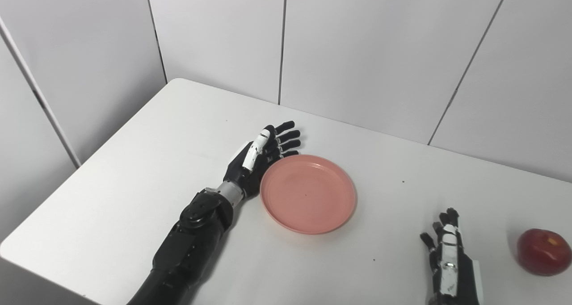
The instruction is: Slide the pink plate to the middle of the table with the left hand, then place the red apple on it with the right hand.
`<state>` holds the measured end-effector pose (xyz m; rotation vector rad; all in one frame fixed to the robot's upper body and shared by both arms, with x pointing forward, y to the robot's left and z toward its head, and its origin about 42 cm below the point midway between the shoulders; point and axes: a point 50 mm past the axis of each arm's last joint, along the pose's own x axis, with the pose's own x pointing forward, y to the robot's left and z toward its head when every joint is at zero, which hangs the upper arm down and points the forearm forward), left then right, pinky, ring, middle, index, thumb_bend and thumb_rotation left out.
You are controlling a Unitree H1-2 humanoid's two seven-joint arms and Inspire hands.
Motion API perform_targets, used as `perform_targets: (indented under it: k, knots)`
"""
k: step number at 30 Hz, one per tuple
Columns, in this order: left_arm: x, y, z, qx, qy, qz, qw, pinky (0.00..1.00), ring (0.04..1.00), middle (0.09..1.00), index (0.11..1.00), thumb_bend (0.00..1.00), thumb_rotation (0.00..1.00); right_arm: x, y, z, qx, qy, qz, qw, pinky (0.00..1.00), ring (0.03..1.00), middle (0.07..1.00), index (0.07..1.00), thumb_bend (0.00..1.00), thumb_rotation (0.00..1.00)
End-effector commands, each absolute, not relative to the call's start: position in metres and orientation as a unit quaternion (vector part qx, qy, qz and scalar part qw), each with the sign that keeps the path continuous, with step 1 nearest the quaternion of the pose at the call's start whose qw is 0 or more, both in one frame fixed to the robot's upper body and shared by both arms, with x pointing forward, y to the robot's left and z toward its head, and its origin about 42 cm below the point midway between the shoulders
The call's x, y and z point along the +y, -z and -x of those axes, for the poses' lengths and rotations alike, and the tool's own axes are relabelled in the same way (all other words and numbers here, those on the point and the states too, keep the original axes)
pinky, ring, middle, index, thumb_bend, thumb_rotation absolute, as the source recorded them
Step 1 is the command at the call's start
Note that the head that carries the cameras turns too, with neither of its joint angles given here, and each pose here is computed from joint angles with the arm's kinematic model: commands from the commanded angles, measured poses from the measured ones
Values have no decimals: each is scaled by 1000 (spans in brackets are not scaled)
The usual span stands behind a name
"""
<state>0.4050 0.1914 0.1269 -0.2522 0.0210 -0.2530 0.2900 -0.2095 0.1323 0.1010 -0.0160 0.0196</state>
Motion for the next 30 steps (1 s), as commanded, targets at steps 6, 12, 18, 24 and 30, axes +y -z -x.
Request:
perform_targets:
  k: [6,12,18,24,30]
  knots:
    - [168,-103,-385,92,132,122,980,858,879,879,858,348,1000,-205,-144,-293,-34,-7,-59,998,1000,988,982,980,251,1000]
    - [156,-108,-381,92,141,134,977,868,886,886,865,347,1000,-202,-146,-294,-35,-5,-66,997,1000,988,982,982,250,1000]
    - [142,-113,-379,88,149,132,976,876,889,889,872,357,1000,-198,-147,-293,-33,1,-64,997,1000,972,972,971,257,1000]
    - [126,-115,-377,85,156,125,976,878,888,892,878,343,1000,-194,-149,-294,-39,2,-60,997,1000,967,968,961,254,1000]
    - [119,-116,-374,86,168,130,973,865,880,886,872,338,1000,-190,-151,-294,-37,2,-57,998,1000,965,968,962,258,1000]
